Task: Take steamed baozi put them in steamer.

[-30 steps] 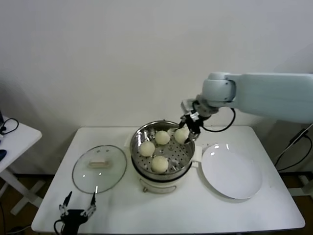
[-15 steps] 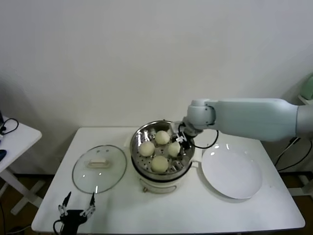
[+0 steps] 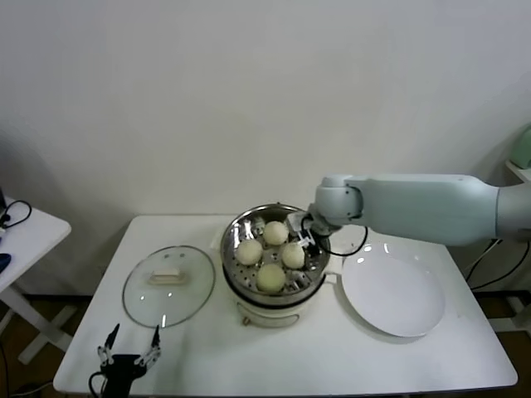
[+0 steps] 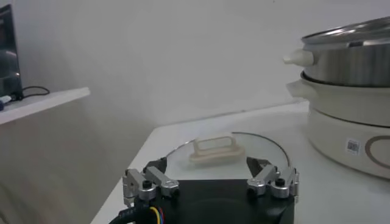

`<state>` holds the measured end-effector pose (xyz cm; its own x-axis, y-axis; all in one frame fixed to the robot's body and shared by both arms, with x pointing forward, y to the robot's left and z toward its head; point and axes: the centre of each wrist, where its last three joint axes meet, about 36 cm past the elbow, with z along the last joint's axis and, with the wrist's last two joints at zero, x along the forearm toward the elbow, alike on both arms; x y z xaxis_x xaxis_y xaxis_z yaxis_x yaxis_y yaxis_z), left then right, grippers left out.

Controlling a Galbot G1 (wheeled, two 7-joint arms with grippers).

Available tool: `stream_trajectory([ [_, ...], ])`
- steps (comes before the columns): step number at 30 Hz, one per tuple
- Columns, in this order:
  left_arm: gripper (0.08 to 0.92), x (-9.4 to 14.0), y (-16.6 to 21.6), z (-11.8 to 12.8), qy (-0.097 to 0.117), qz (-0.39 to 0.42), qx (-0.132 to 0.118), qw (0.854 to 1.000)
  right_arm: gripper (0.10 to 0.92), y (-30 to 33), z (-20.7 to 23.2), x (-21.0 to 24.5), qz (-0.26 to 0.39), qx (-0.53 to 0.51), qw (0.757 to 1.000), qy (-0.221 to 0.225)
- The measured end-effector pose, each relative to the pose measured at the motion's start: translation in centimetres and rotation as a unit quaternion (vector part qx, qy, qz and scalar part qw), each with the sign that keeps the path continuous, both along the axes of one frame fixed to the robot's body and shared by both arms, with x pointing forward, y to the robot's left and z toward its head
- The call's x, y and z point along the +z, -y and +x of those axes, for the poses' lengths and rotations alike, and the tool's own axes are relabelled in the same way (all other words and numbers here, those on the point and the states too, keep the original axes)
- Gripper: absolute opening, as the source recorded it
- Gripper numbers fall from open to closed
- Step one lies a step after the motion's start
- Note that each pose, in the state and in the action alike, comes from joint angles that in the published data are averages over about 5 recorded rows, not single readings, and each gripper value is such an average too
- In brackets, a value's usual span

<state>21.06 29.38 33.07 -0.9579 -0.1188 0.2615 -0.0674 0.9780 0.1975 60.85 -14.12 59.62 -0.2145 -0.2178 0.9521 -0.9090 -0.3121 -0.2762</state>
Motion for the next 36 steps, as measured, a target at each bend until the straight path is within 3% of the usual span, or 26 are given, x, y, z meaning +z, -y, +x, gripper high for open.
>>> stream_trajectory([
  [7, 0.823, 0.3, 0.1, 0.3, 0.007, -0.001, 0.0, 1.0, 0.823, 3.0, 0.0, 3.3, 0.052, -0.039, 0.998, 0.009],
  [16, 0.823, 0.0, 0.4, 0.7, 0.014, -0.001, -0.002, 1.0, 0.823, 8.7, -1.2, 3.6, 0.224, -0.131, 0.964, 0.065],
  [27, 0.823, 0.1, 0.9, 0.8, 0.028, -0.004, -0.011, 1.0, 0.823, 15.3, -5.6, -2.5, 0.428, -0.229, 0.864, 0.135],
  [36, 0.823, -0.1, 1.7, 0.8, 0.032, -0.01, -0.015, 0.999, 0.823, 17.2, -10.6, -8.1, 0.579, -0.256, 0.755, 0.168],
])
